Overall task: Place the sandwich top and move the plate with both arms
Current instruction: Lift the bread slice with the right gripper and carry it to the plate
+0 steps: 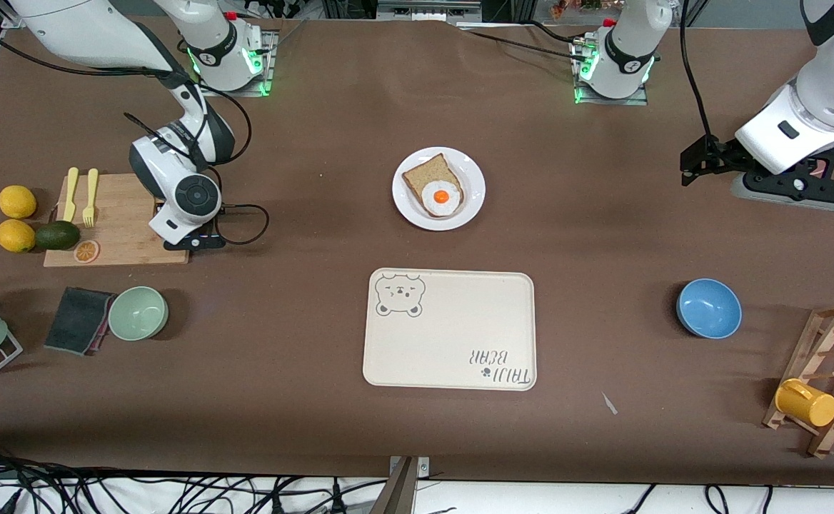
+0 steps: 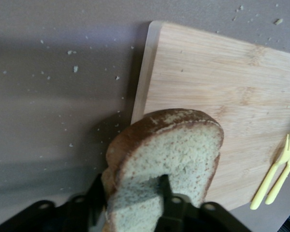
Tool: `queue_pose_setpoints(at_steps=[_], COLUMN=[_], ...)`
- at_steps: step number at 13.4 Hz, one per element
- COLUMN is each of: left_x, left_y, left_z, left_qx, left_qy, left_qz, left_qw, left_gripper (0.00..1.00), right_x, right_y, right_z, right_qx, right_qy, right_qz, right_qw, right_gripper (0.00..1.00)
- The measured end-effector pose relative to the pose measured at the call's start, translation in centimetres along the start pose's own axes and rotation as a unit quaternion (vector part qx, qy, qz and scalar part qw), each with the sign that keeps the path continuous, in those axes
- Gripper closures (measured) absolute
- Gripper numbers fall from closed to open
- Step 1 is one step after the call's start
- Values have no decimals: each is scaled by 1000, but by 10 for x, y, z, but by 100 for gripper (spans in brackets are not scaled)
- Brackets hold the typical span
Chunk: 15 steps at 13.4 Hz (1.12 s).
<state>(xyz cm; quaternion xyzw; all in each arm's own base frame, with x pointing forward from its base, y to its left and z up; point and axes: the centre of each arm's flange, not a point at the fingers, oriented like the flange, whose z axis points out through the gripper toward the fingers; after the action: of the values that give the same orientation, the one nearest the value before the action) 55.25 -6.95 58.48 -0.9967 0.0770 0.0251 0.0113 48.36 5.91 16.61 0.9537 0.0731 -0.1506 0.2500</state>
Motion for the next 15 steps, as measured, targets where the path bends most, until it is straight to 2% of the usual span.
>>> queue_pose_setpoints(at_steps=[1,2,3,5,8,12,15], left_x=[0,0,0,0,0,0,0], left_y=[0,0,0,0,0,0,0], left_z=[0,0,0,0,0,0,0], left_qx=[0,0,0,0,0,0,0], left_qy=[0,0,0,0,0,0,0], left_qz=[0,0,0,0,0,0,0], left_qw=[1000,1000,1000,1000,1000,1000,1000], left_gripper=[0,0,0,0,0,0,0], right_x=[1,3,6,9,8,-12,-35], right_y=[2,5,10,20,25,-3,-21], right_z=[-3,-7,-12,-25,-46,-114,-183], right_qx=[-1,-3,-6,-9,-4,-7,42], right_qy=[2,3,2,-2,10,40,47], right_qz=[3,7,13,29,40,22,17], right_qw=[1000,1000,1000,1000,999,999,998], right_gripper=[63,63,69,88,88,89,91])
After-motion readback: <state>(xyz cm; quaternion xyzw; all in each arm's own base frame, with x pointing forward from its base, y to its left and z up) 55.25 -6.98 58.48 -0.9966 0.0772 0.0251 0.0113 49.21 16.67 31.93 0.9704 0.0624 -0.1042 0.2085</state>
